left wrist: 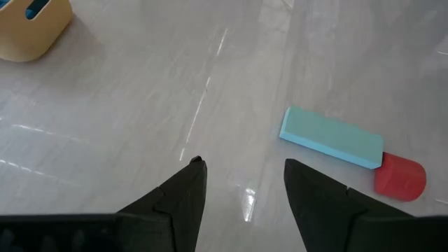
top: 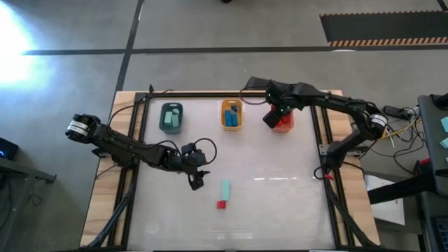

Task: Sort & place blocks by color
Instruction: Put the light blue block into the green bin

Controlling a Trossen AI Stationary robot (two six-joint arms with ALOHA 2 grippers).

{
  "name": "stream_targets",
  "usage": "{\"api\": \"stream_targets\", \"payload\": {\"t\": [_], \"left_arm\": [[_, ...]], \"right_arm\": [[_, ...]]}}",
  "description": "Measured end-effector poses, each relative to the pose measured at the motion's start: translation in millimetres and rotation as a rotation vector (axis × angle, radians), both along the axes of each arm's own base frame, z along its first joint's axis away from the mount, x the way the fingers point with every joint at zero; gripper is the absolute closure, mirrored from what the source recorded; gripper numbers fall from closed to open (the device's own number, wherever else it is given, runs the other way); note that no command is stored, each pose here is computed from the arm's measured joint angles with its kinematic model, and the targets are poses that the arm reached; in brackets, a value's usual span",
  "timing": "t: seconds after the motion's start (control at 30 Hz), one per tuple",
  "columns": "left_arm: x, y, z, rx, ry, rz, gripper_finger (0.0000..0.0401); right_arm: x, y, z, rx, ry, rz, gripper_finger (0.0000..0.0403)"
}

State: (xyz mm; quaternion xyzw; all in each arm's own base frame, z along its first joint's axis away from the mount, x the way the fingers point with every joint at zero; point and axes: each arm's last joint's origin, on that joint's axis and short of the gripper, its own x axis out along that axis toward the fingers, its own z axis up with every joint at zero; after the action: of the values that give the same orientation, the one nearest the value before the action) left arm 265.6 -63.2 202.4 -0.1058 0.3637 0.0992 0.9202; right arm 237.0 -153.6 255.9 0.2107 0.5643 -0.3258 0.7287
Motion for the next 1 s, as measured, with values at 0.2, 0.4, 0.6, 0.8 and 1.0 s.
{"api": "stream_targets", "payload": {"t": [0.2,0.4,0.6,0.8,1.0], "left_arm": [[0.0,-0.1,0.0,-0.001,0.0,0.001,0.0225],[-0.4,-1.7,0.0,-0.002,0.0,-0.005,0.0225],[-1.7,-7.5,0.2,-0.003,-0.003,-0.026,0.0225],[-2.8,-13.2,0.6,-0.006,-0.009,-0.047,0.0225],[-1.9,-16.2,2.4,-0.014,-0.035,-0.056,0.0225]], "right_arm": [[15.9,48.6,12.3,0.044,-0.087,0.151,0.0239],[27.2,107.3,15.8,0.054,-0.126,0.33,0.0241],[36.1,166.8,6.6,0.067,-0.187,0.511,0.0241],[41.5,212.9,-6.1,0.075,-0.326,0.646,0.0241],[42.5,237.0,-18.8,0.088,-0.411,0.71,0.0241]]}}
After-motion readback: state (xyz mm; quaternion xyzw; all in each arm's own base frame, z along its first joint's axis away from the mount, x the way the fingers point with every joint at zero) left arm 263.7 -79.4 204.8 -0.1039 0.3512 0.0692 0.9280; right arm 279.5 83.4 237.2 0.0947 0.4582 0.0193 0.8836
